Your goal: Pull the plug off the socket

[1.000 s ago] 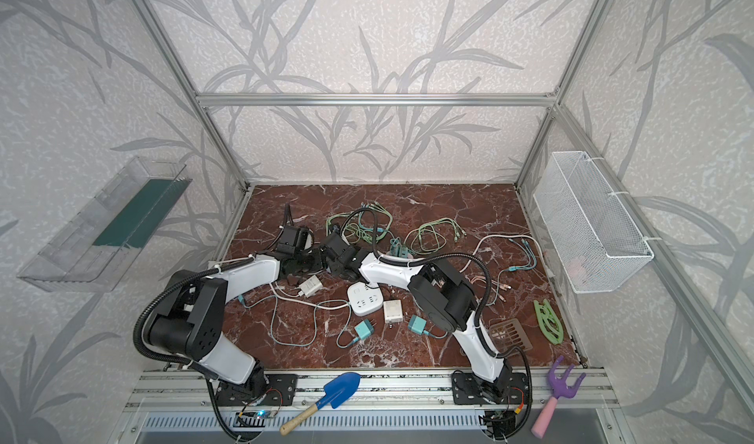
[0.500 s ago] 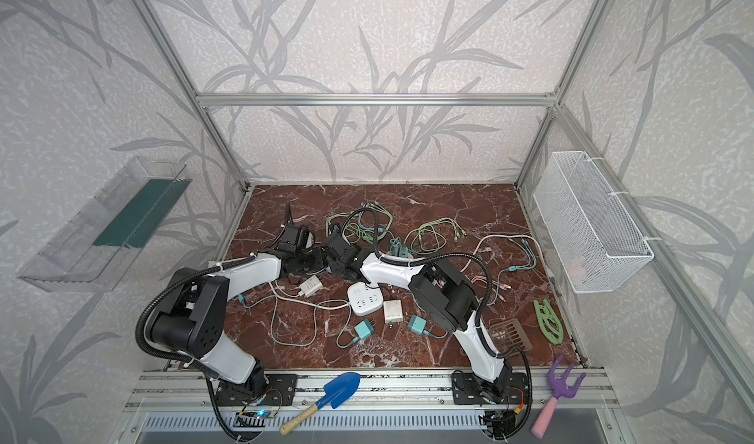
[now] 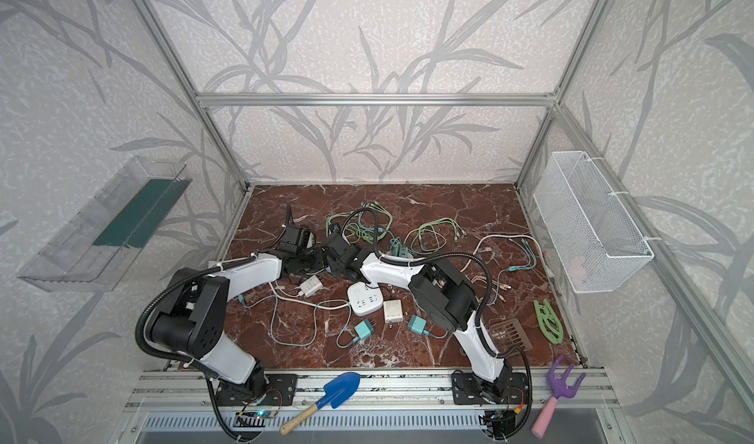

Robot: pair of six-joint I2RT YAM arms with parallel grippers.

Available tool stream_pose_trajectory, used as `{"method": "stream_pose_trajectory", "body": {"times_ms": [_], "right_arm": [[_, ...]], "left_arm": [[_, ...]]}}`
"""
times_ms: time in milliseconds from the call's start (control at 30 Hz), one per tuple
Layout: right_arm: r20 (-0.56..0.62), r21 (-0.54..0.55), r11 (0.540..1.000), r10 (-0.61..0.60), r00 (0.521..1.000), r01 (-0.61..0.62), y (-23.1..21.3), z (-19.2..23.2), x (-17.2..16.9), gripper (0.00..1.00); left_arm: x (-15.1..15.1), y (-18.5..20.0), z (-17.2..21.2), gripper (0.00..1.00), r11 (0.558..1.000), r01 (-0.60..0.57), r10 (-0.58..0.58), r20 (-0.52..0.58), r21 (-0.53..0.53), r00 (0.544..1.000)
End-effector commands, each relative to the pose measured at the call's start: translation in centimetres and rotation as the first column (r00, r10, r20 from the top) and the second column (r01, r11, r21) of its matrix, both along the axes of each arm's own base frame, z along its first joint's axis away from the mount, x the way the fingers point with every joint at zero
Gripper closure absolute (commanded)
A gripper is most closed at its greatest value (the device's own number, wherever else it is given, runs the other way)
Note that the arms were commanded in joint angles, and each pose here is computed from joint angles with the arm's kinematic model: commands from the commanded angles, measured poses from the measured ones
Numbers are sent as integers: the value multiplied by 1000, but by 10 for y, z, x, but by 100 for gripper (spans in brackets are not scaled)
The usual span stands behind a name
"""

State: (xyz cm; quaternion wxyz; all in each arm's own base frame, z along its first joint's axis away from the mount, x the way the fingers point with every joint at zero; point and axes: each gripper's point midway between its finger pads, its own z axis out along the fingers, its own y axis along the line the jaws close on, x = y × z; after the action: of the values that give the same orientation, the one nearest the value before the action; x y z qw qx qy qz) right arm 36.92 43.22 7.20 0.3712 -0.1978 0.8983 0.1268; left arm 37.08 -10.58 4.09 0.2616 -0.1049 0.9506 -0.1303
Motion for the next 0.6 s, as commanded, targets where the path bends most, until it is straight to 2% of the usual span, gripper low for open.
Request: {"method": "stream_pose_trajectory", "body": {"times_ms": [0, 267, 567], "right_arm": [[7, 55, 998, 16, 1000, -17, 8, 24, -7, 91], [9, 82, 996, 24, 1000, -24, 11, 35, -7, 91], [26, 65, 998, 8, 1000, -9, 6, 39, -6, 91]], "left_arm": [[-23, 25, -27, 43, 992, -42, 55, -109, 120, 993], [-27, 29, -31, 43, 990, -47, 64, -119, 137, 991], [-26, 27, -33, 43, 991, -47, 63, -126, 126, 990]]}}
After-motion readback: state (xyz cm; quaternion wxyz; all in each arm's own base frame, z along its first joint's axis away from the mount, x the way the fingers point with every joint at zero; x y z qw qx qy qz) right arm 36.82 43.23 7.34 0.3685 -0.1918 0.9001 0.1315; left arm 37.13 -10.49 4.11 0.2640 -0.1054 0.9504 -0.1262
